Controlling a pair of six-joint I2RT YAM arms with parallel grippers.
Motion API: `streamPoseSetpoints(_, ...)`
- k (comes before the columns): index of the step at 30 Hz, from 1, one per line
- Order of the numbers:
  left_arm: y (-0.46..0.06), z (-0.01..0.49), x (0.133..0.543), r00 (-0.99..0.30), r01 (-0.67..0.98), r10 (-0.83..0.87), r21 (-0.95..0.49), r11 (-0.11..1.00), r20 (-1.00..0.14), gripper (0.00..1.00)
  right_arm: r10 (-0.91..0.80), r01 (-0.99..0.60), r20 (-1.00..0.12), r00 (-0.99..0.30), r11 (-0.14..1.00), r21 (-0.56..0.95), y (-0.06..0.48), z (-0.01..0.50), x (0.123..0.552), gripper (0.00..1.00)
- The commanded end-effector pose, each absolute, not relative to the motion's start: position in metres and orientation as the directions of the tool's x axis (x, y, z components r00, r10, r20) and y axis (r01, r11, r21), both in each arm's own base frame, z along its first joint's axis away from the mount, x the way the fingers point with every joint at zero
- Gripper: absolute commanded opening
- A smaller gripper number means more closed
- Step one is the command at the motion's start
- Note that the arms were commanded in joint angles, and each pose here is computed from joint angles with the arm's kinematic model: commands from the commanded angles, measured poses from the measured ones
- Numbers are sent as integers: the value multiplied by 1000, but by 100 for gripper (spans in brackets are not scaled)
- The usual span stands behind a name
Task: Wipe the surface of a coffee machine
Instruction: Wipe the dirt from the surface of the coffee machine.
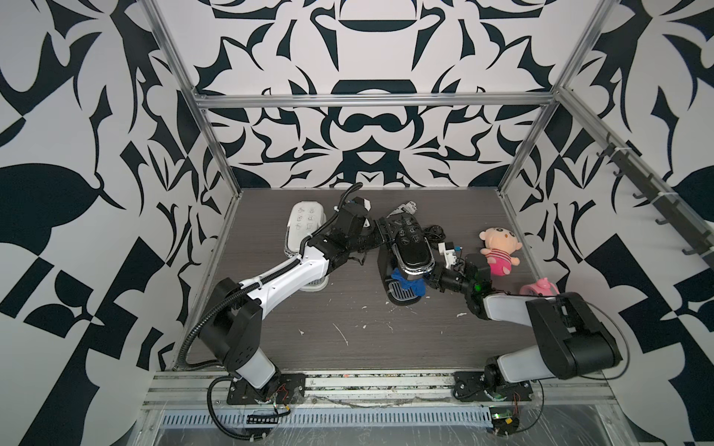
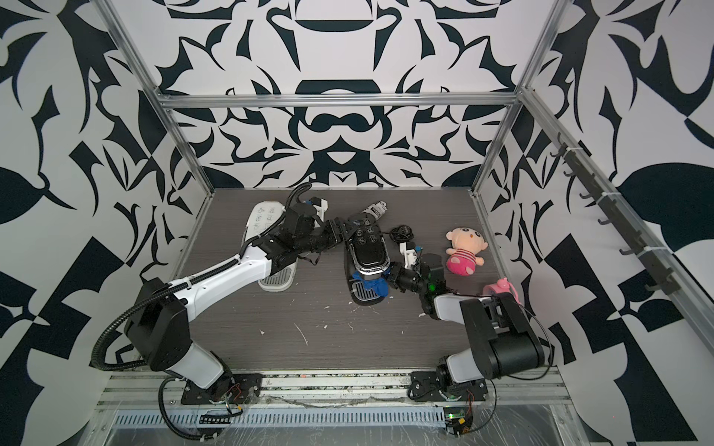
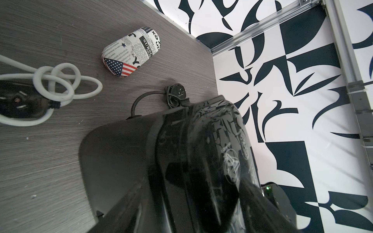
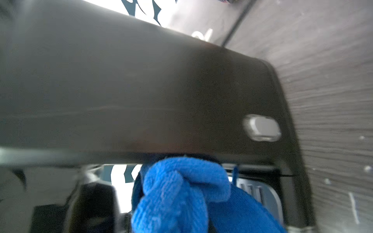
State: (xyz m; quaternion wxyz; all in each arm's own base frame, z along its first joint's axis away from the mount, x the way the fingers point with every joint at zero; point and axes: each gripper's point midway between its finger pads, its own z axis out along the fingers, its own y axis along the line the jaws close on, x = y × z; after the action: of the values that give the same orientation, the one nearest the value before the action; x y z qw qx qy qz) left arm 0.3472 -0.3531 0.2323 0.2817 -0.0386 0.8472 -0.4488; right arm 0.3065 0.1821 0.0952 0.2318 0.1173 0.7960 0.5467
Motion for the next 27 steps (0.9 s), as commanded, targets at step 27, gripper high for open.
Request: streamPoseSetpoints(27,-351,185,337,-893,113,-268,-756,644,-361,72,568,-110,-189,-801,171,979,217,122,310,0)
